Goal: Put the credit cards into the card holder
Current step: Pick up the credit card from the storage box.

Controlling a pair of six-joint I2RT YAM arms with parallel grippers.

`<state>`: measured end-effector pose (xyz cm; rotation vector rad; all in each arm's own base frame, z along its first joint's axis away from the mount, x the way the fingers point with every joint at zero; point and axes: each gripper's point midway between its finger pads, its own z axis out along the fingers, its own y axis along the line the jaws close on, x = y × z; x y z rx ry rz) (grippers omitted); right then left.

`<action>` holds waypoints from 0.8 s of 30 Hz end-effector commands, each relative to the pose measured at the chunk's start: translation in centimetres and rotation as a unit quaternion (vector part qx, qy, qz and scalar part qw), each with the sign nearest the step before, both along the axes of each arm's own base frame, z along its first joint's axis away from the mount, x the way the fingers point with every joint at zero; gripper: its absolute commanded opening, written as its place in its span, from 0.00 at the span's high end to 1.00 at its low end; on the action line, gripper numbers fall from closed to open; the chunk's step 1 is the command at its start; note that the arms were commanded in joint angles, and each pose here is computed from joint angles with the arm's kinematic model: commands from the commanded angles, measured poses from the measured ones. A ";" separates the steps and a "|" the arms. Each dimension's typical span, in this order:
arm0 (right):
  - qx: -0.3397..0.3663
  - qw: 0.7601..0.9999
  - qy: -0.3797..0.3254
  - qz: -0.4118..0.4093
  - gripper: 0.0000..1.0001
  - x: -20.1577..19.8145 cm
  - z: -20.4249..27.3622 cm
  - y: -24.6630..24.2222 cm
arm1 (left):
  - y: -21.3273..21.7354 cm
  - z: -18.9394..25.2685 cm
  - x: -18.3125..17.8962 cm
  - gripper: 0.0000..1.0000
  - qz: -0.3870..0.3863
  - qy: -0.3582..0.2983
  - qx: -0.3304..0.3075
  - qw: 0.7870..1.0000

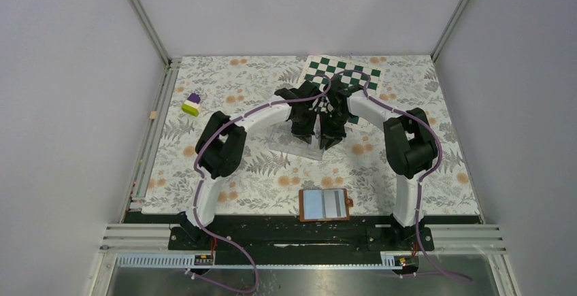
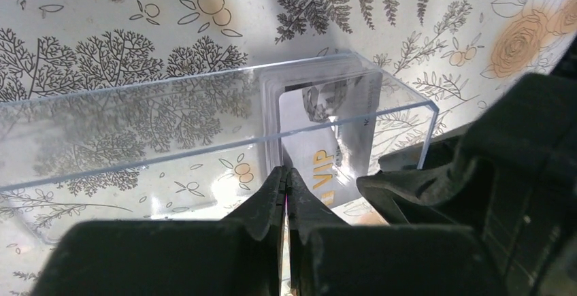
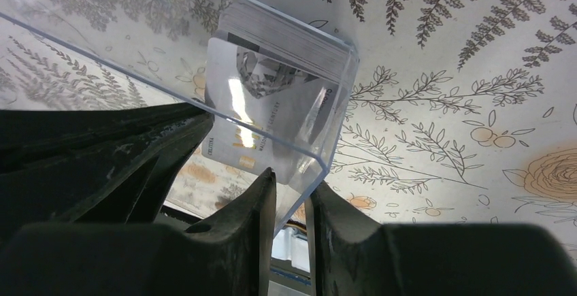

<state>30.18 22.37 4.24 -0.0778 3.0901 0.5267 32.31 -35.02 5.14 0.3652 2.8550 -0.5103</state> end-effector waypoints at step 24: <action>0.010 1.000 -0.002 0.008 0.71 -0.2 0.4 0.4 | -2.5 3.7 -0.9 0.98 -0.014 0.009 -0.120 0.993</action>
